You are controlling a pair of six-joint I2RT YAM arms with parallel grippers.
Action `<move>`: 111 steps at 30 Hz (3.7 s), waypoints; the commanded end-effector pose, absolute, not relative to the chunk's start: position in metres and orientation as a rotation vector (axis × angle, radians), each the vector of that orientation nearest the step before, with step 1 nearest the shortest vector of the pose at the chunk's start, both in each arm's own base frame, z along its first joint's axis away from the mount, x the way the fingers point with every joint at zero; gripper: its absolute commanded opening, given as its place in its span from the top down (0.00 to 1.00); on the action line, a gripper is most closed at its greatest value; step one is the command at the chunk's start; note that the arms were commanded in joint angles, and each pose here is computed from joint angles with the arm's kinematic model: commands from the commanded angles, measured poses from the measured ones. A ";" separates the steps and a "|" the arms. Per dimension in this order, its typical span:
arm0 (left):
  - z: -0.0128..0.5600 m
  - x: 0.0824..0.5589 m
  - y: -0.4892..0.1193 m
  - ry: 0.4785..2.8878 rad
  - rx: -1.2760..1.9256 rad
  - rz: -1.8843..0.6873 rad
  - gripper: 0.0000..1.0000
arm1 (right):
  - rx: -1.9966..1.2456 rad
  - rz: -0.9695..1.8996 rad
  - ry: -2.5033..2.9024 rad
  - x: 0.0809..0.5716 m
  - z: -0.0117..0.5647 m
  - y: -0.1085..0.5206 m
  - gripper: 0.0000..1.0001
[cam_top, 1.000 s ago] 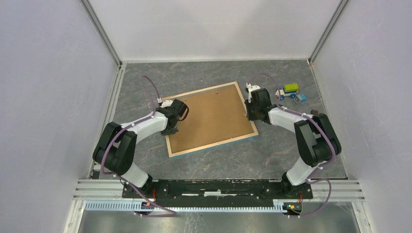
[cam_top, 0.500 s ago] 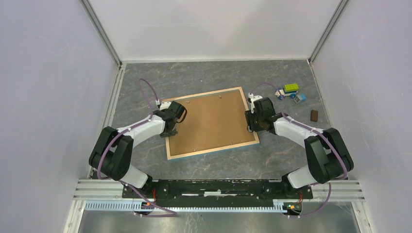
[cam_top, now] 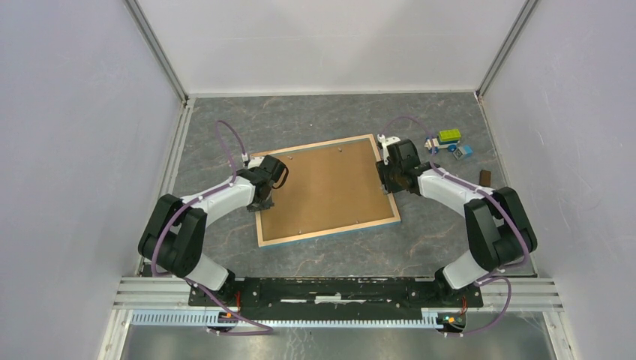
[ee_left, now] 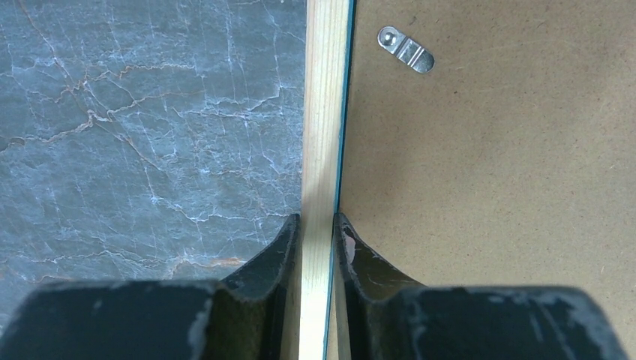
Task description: Put the photo into the frame
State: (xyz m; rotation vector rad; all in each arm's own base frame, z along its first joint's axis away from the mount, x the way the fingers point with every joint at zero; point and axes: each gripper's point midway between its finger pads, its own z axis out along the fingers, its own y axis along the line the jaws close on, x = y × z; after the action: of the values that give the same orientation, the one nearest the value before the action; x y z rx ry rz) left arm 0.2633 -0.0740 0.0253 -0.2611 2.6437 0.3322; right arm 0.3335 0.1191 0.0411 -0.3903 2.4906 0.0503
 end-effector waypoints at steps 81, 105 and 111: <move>0.029 0.306 -0.097 2.602 -0.361 0.140 0.82 | -0.206 -0.028 2.438 0.315 0.028 0.112 1.00; 0.104 0.201 -0.208 2.542 -0.436 -0.530 0.14 | 0.634 0.035 2.312 0.282 0.006 0.076 1.00; 0.079 0.170 -0.265 2.599 -0.751 -0.779 0.13 | 0.628 0.108 2.300 0.280 0.010 0.084 1.00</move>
State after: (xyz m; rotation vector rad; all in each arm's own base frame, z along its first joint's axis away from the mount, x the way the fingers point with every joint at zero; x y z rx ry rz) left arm 0.1767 -0.2250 0.0813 -0.3876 2.5988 -0.5706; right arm 0.3050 0.0909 0.0313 0.5714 2.2255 0.1396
